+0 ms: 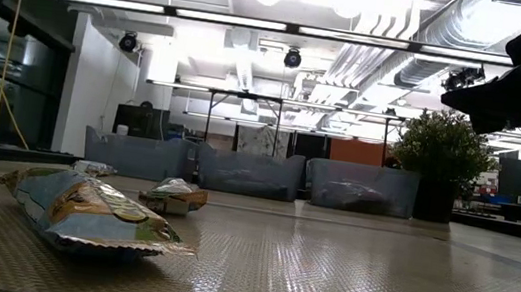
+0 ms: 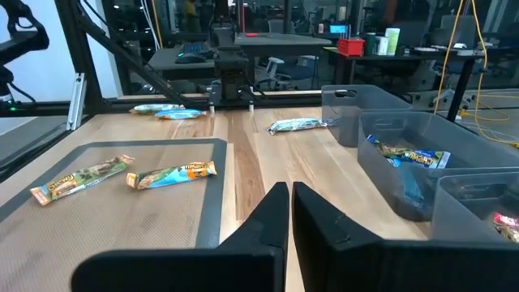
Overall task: Pick and place Granola Bars by type
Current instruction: Put the orange granola bar into the left black bin
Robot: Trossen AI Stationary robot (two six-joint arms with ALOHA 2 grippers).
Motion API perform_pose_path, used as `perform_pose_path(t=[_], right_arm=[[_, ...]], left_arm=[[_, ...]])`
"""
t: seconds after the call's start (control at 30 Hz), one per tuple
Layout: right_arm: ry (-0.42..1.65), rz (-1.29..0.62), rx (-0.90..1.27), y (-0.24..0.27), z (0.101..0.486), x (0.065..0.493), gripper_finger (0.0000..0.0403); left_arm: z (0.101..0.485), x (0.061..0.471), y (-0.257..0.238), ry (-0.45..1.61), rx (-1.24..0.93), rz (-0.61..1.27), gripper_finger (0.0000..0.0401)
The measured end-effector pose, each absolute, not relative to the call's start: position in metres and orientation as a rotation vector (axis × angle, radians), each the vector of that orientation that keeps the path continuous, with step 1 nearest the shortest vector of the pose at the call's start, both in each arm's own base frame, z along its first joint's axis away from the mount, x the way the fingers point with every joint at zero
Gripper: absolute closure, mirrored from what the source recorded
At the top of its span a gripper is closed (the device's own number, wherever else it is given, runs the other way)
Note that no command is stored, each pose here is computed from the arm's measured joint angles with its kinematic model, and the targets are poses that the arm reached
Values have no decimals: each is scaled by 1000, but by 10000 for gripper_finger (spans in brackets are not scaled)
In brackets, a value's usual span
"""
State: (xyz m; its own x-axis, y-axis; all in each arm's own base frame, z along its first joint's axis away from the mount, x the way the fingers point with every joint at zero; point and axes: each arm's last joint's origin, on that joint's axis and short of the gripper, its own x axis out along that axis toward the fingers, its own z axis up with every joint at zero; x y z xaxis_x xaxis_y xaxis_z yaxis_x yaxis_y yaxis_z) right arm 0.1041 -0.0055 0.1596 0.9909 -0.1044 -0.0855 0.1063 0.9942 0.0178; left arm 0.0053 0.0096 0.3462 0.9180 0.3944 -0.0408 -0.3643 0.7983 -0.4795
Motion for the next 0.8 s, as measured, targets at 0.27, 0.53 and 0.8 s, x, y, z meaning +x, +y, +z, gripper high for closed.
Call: perform_pose_path(t=[0.27,0.53,0.8], right_arm=[[85,-91,24,-5,160,104,395],[84,-88,24,-5,160,104,400],[83,-88,24,-5,160,104,396]], left_arm=[[369,5,10,242,-755,553,401],[384,42,13,479,-923,792,401],[373,81,17,640,-1031,1042,401]])
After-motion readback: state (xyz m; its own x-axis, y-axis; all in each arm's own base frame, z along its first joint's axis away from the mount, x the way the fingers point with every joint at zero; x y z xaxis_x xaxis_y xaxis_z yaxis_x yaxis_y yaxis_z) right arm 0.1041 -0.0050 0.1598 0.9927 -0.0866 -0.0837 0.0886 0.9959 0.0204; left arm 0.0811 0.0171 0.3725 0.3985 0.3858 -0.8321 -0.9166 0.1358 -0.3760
